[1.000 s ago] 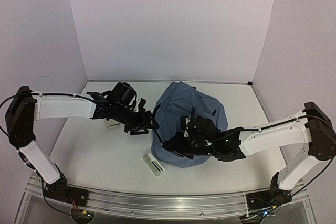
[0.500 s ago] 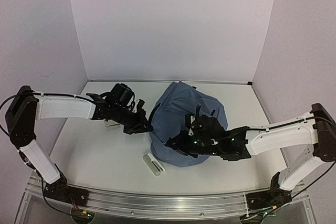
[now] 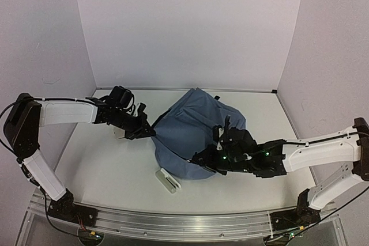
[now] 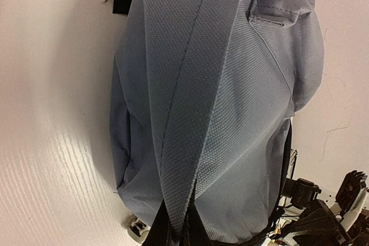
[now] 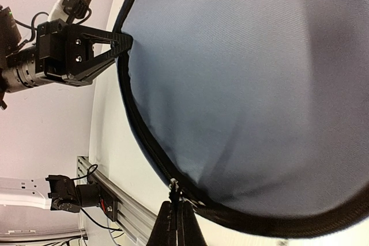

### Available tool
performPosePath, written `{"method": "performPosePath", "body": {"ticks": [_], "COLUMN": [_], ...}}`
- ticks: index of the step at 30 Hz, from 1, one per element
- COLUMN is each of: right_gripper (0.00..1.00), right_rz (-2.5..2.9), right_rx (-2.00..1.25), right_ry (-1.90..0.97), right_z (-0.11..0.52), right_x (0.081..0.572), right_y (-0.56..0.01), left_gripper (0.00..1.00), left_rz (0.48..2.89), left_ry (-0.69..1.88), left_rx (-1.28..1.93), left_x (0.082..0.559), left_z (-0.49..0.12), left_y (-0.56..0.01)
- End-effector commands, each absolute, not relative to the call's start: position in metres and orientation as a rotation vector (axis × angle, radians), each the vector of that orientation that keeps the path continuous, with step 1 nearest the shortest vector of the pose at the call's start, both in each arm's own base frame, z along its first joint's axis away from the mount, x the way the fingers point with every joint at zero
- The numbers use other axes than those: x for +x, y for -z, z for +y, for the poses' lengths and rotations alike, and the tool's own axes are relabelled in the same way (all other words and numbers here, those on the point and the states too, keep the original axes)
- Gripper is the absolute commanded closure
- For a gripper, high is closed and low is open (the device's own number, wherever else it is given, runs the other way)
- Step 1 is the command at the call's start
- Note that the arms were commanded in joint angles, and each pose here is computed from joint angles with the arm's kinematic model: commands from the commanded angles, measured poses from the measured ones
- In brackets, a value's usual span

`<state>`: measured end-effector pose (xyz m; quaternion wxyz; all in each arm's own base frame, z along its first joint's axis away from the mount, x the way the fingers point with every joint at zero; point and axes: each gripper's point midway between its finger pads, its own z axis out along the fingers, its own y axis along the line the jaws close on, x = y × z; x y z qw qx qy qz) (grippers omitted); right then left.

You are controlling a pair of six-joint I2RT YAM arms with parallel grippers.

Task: Pack the student bag
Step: Zip the student bag at the center of the board.

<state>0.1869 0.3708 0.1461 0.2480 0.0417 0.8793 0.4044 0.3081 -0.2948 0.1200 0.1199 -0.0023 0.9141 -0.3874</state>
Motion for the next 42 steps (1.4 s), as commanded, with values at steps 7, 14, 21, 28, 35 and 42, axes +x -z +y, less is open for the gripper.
{"method": "performPosePath", "body": {"ticks": [7,14,21,28,35,42], "right_gripper": [0.99,0.23,0.10,0.02,0.20,0.16], "right_rz": [2.362,2.252,2.199,2.173,2.206,2.250], "right_rx": [0.135,0.067,0.127,0.202,0.161,0.167], "right_ry": [-1.079,-0.927,-0.687,-0.526,-0.609,-0.585], "right_z": [0.359,0.346,0.286,0.226,0.210,0.189], "right_x": [0.188,0.208,0.273,0.334,0.393,0.450], "right_y": [-0.160,-0.196,-0.220,-0.218,-0.208,-0.179], "left_gripper": [1.00,0.99,0.45,0.23,0.20,0.22], "left_rz": [2.592,2.540,2.457,2.526,2.556,2.611], "left_ry": [1.050,1.009,1.009,0.987,1.087,1.184], "left_rx": [0.008,0.036,-0.108,-0.232,-0.349,-0.280], "left_x": [0.353,0.399,0.440,0.373,0.300,0.278], "left_z": [-0.275,-0.274,-0.262,-0.270,-0.287,-0.323], "left_y": [-0.139,-0.144,-0.169,-0.154,-0.137,-0.131]}}
